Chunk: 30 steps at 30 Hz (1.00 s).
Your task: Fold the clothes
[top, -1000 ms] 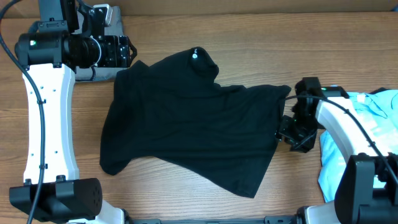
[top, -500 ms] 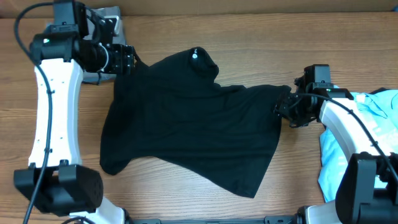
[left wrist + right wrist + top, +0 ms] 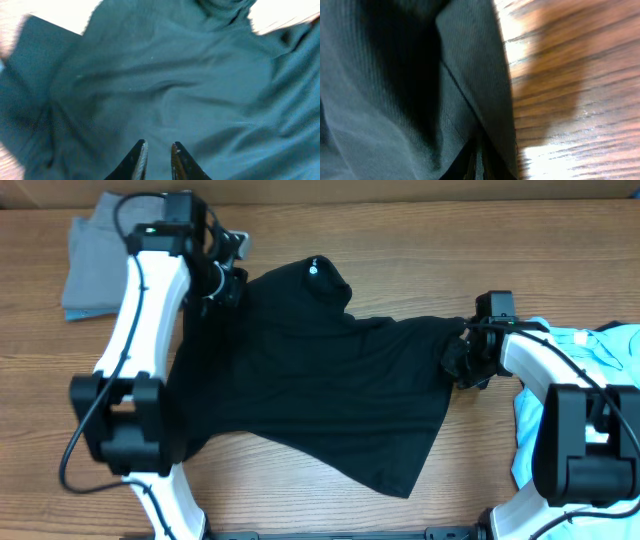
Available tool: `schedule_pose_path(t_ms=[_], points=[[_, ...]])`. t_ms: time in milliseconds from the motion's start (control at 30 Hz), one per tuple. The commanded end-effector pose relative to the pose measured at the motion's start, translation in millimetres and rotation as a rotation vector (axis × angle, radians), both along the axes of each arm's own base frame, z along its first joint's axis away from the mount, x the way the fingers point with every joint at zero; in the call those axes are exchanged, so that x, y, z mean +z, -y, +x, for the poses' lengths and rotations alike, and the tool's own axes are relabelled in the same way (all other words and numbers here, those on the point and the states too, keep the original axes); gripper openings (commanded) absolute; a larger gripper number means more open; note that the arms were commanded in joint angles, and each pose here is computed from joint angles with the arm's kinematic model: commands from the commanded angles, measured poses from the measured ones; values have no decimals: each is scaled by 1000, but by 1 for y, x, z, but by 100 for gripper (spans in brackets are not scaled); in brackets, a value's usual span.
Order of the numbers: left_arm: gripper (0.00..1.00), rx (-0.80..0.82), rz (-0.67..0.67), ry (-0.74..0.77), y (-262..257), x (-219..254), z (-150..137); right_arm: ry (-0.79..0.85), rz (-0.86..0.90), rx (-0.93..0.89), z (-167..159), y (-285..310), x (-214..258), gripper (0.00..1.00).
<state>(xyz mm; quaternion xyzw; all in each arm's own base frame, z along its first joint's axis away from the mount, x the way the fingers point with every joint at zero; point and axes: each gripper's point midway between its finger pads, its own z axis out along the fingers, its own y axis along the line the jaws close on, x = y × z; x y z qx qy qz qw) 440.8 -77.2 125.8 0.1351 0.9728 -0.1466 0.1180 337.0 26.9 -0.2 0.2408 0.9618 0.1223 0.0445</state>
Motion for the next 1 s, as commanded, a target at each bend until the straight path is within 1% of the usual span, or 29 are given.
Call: schedule_pose_path(t_ms=[0, 67, 133, 267, 400, 500, 567, 600, 633, 667, 733, 900, 967], points=[[27, -3, 37, -42, -7, -28, 3, -81, -205, -147, -16, 43, -10, 8], [31, 5, 81, -51, -15, -41, 7, -119, -249, -210, -25, 59, -10, 8], [31, 12, 127, -65, -22, -56, 10, -134, -254, -244, -29, 68, -10, 8], [31, 14, 141, -104, -24, -82, 13, -142, -250, -283, -31, 80, -10, 8], [31, 33, 149, -126, -26, -103, 16, -142, -206, -293, -31, 82, -9, 9], [29, 97, 198, -114, -37, -109, 23, -134, -153, -277, -25, 77, -2, 9], [27, 110, 200, -86, -39, -106, 30, -61, -46, -150, -10, 58, 9, 17], [27, 125, 193, -66, -39, -102, 35, 5, 36, -44, 0, 42, 19, 29], [28, 140, 188, -58, -40, -99, 39, 29, 70, -9, 4, 35, 23, 42], [28, 148, 176, -50, -39, -96, 42, 39, 94, 2, 6, 30, 26, 49], [29, 142, 142, -36, -33, -90, 46, 36, 116, 3, 5, 27, 27, 49], [33, 142, 141, -37, -33, -89, 46, 11, 107, -1, -4, 27, 19, 49], [33, 142, 141, -39, -33, -89, 46, 9, 112, -14, -6, 27, 14, 37]])
